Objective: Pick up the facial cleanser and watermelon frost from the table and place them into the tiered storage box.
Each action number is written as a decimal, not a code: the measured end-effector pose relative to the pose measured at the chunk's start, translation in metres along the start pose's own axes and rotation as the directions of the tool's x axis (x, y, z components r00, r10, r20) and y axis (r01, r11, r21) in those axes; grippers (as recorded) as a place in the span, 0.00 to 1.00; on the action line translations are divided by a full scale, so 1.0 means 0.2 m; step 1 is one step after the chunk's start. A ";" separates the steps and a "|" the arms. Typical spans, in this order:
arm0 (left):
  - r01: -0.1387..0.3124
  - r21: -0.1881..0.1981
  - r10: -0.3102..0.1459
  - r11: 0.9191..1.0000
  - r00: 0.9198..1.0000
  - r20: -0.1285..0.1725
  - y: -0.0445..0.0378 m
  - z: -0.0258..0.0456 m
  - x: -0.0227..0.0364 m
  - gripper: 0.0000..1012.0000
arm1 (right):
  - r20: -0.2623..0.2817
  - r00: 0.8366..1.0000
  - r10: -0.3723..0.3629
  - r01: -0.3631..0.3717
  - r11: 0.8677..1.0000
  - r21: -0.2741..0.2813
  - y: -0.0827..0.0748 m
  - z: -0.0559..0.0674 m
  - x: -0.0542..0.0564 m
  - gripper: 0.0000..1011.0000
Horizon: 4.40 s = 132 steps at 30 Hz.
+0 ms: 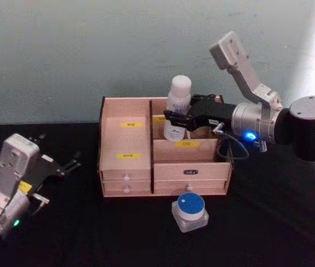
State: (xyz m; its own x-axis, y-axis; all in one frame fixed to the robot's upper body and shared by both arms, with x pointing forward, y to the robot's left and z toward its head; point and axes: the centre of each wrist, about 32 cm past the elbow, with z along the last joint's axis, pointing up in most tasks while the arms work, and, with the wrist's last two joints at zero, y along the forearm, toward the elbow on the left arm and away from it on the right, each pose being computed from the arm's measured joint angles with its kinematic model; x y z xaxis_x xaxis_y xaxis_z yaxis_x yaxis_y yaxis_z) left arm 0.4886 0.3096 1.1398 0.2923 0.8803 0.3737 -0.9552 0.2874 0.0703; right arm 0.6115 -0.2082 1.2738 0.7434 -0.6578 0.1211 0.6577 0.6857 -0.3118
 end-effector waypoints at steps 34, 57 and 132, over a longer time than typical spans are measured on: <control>0.000 0.000 0.000 1.000 1.000 0.000 0.000 0.000 0.000 0.99 | -0.010 1.000 -0.007 0.007 1.000 -0.013 0.09 -0.02 0.04 0.59; 0.000 0.000 0.000 1.000 1.000 0.000 0.000 0.000 0.000 0.99 | -0.013 1.000 -0.002 0.002 0.999 -0.053 0.14 -0.08 0.02 0.59; 0.000 0.000 0.000 1.000 1.000 0.000 0.000 0.000 0.000 0.99 | 0.023 1.000 -0.015 0.017 0.998 -0.067 0.12 -0.09 -0.01 0.99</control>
State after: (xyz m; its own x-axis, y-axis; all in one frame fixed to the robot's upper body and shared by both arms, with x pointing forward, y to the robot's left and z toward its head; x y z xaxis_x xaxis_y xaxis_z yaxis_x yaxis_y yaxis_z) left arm 0.4886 0.3097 1.1398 0.2923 0.8803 0.3738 -0.9553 0.2873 0.0703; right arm 0.6230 -0.1958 1.2485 0.7358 -0.6610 0.1471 0.6604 0.6524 -0.3717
